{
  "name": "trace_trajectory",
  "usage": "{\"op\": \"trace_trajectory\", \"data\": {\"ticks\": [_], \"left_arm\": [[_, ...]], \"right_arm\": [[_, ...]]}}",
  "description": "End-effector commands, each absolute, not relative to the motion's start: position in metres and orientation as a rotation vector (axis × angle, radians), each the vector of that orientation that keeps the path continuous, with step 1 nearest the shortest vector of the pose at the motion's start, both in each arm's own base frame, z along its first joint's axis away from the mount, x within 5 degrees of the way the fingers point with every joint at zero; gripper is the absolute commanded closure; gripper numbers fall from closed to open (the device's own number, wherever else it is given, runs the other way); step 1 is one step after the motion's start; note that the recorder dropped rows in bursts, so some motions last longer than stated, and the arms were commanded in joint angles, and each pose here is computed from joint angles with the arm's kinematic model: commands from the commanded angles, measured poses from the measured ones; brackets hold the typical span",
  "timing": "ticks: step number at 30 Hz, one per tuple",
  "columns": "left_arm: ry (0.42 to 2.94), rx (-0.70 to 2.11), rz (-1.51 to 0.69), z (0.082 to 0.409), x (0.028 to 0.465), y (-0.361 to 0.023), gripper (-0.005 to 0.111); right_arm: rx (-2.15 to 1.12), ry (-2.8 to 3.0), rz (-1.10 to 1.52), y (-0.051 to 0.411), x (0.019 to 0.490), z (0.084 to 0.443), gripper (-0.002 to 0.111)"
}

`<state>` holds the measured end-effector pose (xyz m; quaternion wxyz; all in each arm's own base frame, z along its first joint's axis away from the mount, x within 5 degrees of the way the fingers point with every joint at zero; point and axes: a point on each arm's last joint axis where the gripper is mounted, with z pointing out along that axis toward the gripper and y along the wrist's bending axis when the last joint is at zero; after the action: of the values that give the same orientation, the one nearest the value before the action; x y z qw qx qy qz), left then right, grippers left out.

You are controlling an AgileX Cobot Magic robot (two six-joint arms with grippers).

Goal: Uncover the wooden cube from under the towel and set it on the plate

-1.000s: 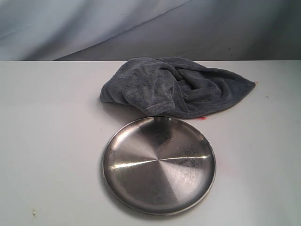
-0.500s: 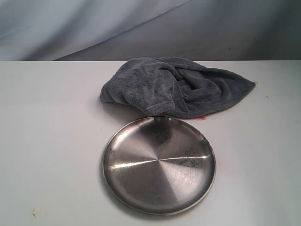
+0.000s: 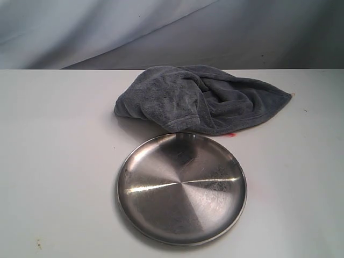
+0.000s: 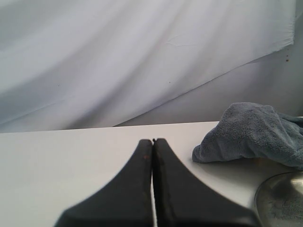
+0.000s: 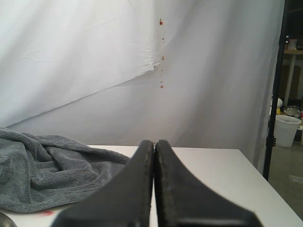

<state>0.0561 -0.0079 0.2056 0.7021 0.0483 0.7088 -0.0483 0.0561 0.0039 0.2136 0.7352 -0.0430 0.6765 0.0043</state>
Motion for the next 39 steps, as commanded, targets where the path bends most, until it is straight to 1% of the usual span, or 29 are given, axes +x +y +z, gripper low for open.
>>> {"op": "trace_trajectory", "data": {"ticks": [1,9,18,21,24,28,32,35,39], "left_arm": [[1.567,0.102,-0.108,0.205,0.056,-0.008,0.107],[1.567,0.102,-0.108,0.205,0.056,-0.008,0.107],[1.567,0.102,-0.108,0.205,0.056,-0.008,0.107],[1.567,0.102,-0.108,0.205,0.056,-0.008,0.107],[1.567,0.102,-0.108,0.205,0.056,-0.008,0.107],[1.567,0.102,-0.108,0.205,0.056,-0.008,0.107],[1.567,0.102,-0.108,0.205,0.056,-0.008,0.107],[1.567,0.102,-0.108,0.205,0.056,-0.008,0.107],[1.567,0.102,-0.108,0.205,0.056,-0.008,0.107]], "right_arm": [[-0.103,1.48,0.003,0.004,0.056,0.213,0.108],[-0.101,1.48,0.005,0.004,0.056,0.213,0.108],[-0.087,1.384,0.027,0.005,0.055,0.222,0.108],[-0.013,1.324,0.111,0.004,0.054,0.228,0.108],[0.002,1.284,0.13,0.004,0.053,0.232,0.108],[-0.029,1.178,0.098,0.004,0.044,0.266,0.108],[-0.096,1.0,0.027,0.005,0.025,0.311,0.108],[-0.093,0.862,0.029,0.004,0.007,0.342,0.108],[-0.089,0.747,0.03,0.003,-0.012,0.368,0.108]]}}
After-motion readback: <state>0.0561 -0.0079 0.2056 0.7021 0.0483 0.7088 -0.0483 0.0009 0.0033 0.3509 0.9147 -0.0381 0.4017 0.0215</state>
